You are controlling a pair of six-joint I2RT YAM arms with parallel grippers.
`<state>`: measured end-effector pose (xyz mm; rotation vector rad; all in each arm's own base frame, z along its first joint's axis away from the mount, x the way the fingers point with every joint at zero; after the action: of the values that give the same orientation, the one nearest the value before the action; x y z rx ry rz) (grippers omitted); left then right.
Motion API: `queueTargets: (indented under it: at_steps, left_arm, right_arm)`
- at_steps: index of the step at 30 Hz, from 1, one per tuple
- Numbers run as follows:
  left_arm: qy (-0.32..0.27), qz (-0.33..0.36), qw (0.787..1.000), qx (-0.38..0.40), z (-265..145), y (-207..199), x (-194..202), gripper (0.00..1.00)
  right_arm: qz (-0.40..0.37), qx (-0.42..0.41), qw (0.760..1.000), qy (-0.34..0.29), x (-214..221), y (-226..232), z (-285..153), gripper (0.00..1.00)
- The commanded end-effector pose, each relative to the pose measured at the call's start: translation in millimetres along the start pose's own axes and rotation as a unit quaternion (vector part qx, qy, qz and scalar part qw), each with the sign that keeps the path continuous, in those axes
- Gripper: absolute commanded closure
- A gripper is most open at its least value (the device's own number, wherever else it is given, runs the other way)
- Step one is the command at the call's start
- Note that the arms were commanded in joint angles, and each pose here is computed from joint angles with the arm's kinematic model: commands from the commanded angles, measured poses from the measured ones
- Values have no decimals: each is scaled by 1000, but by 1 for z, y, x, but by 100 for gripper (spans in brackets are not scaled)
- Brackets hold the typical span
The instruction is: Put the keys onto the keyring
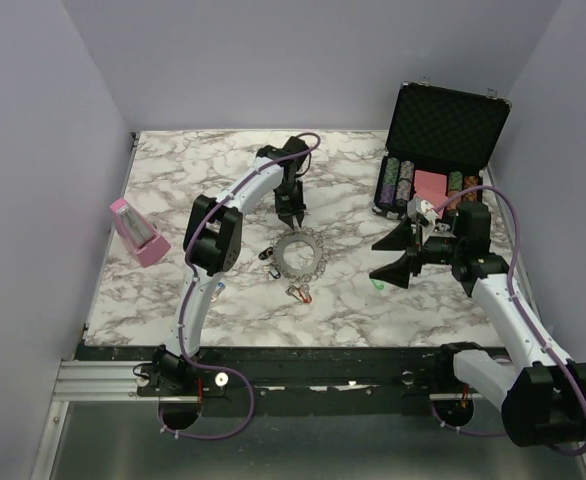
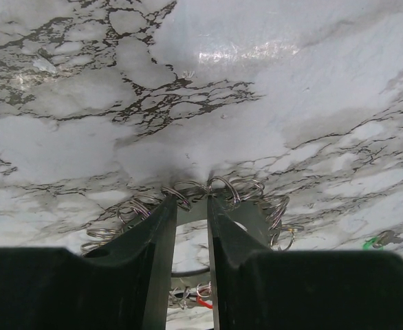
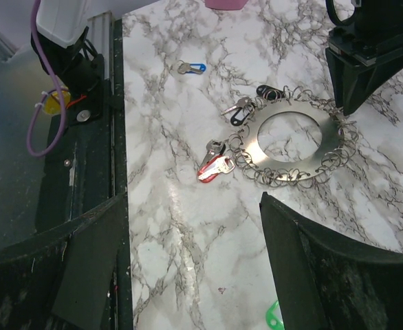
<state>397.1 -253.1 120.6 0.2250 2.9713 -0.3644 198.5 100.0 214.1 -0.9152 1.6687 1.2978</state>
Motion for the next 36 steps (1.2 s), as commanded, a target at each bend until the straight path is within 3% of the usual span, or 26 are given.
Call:
queueTargets:
  at_steps: [1, 24, 36]
  left_arm:
    - [10, -7, 1000, -10, 2, -1, 2, 68]
    - [12, -1, 999, -45, 5, 2, 7, 72]
    - [14, 4, 999, -49, 5, 3, 9, 81]
  right_arm:
    - [-13, -12, 1000, -6, -7, 6, -2, 13]
    - [-19, -15, 1000, -7, -8, 9, -3, 13]
    - [-21, -18, 1000, -7, -8, 10, -3, 13]
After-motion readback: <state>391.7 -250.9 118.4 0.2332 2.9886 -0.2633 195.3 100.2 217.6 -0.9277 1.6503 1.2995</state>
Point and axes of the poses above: each gripper's point midway between its finger pads, its own z axis out along the fingers, its own y axis along the line the jaws close on, x = y × z, the point moved 8 cm from there along -z, back along the fingers, and after that the axes turned 11 degrees about z, right-handed, at the moved point
